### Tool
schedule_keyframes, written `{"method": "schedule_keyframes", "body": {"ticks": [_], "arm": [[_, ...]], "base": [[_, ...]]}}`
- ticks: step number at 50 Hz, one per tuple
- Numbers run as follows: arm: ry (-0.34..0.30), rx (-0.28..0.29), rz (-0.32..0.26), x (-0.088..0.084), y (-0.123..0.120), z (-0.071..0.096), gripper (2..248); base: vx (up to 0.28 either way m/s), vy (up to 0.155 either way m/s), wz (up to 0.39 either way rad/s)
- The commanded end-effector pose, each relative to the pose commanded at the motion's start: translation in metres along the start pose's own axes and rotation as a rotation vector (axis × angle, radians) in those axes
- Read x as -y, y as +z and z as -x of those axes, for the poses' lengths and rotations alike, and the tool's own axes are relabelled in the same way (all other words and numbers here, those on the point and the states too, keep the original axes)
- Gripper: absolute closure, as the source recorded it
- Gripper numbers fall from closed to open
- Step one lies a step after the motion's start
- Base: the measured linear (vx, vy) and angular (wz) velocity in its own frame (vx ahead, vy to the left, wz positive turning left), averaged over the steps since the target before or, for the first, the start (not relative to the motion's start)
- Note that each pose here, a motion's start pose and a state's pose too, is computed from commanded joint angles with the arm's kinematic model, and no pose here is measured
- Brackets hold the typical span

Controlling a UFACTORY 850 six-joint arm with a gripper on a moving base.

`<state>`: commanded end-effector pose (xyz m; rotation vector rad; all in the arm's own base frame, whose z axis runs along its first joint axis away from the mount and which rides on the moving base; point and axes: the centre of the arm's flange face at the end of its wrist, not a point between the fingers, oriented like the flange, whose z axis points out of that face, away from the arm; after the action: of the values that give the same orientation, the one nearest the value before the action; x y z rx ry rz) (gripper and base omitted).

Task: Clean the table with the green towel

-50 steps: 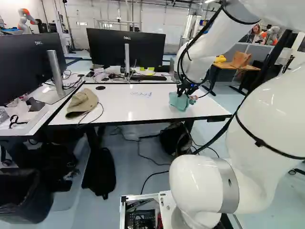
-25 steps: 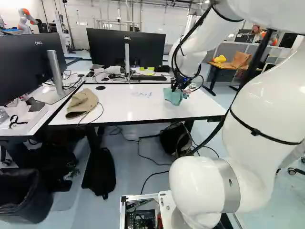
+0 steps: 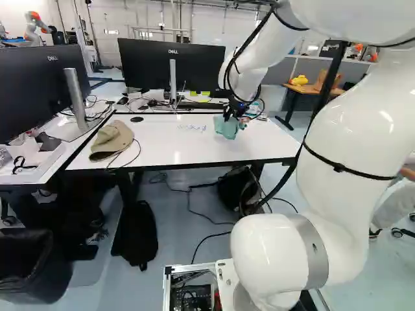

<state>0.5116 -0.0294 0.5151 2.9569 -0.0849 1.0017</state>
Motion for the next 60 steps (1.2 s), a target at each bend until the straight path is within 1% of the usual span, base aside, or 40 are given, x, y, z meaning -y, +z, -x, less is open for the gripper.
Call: {"method": "schedule_keyframes", "body": {"ticks": [60], "arm": [[-0.119,-0.031,-0.094,0.092,0.054,-0.066,197]], "base": [[0.000,0.000,0.000]]}}
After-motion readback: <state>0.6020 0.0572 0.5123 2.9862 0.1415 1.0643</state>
